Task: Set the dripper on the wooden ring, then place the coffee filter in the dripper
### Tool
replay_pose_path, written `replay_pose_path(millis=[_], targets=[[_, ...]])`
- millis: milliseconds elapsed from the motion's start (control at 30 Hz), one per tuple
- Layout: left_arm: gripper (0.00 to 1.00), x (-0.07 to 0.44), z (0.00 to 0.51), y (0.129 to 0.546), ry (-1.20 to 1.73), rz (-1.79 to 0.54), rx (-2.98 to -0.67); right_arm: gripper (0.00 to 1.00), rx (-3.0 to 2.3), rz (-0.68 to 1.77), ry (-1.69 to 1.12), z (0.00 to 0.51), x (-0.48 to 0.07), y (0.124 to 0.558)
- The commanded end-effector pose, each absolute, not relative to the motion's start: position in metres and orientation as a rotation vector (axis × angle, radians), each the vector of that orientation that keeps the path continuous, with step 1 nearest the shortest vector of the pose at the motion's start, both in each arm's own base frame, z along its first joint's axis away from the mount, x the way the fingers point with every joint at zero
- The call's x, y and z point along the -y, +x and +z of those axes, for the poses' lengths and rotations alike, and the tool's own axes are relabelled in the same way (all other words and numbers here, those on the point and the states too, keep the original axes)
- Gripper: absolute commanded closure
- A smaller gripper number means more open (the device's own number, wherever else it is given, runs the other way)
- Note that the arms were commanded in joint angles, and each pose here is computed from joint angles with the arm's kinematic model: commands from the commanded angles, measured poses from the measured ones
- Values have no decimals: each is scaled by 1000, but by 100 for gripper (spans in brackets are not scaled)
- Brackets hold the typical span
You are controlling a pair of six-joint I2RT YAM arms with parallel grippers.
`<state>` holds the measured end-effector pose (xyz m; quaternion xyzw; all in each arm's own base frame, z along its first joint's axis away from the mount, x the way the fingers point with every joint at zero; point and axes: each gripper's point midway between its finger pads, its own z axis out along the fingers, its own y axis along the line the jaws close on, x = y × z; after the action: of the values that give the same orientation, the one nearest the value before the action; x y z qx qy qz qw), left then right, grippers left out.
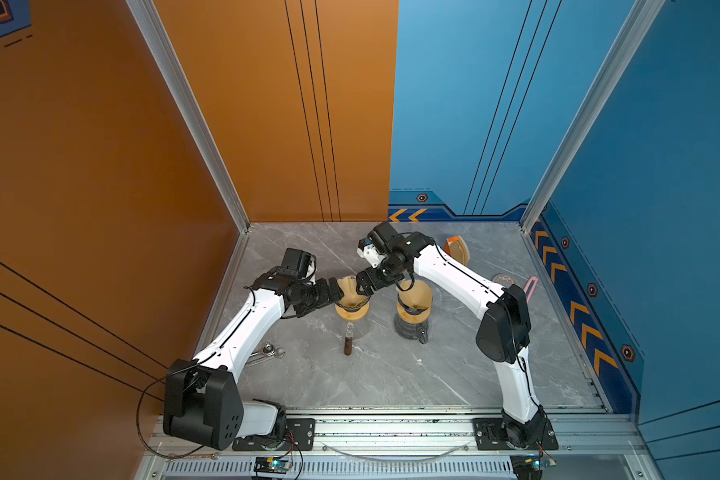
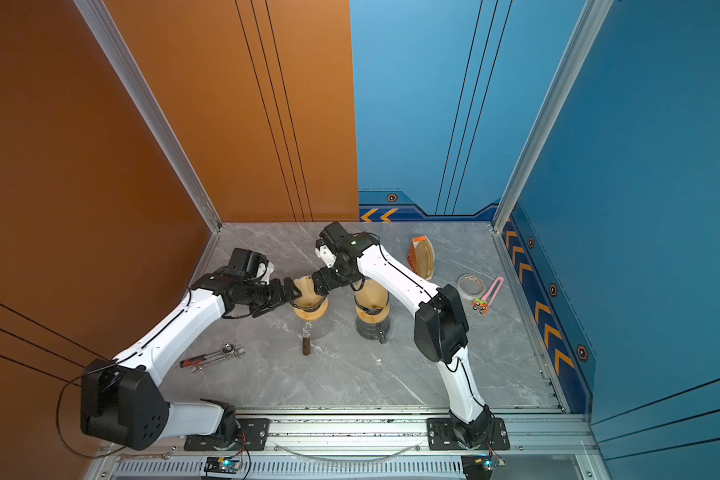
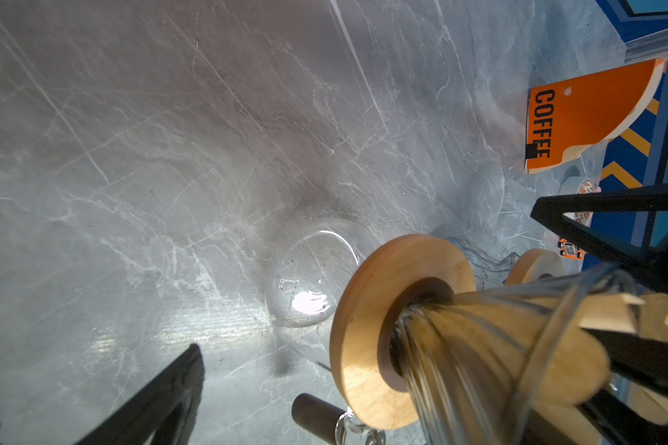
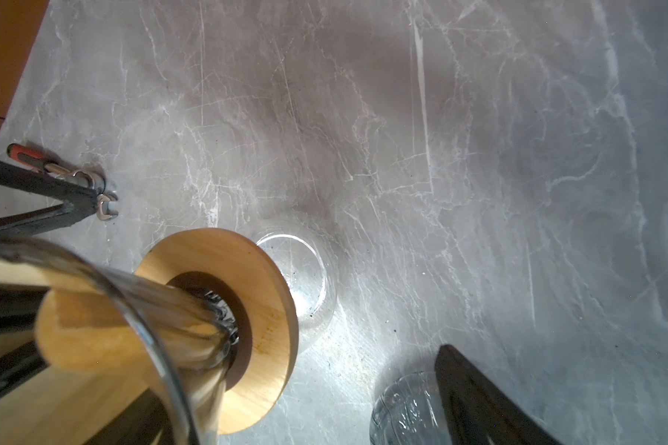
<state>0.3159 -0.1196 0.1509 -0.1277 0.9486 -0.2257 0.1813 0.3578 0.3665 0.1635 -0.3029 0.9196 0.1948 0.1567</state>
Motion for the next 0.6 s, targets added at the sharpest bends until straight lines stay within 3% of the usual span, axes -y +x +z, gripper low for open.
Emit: replay_pose_path(millis=[0, 567], targets=[[2, 118, 145, 315, -351, -593, -2709, 10, -2526, 666, -996, 195, -383, 342], [2, 121, 147, 314, -340, -593, -2709, 10, -2518, 628, -888, 192, -399, 375]])
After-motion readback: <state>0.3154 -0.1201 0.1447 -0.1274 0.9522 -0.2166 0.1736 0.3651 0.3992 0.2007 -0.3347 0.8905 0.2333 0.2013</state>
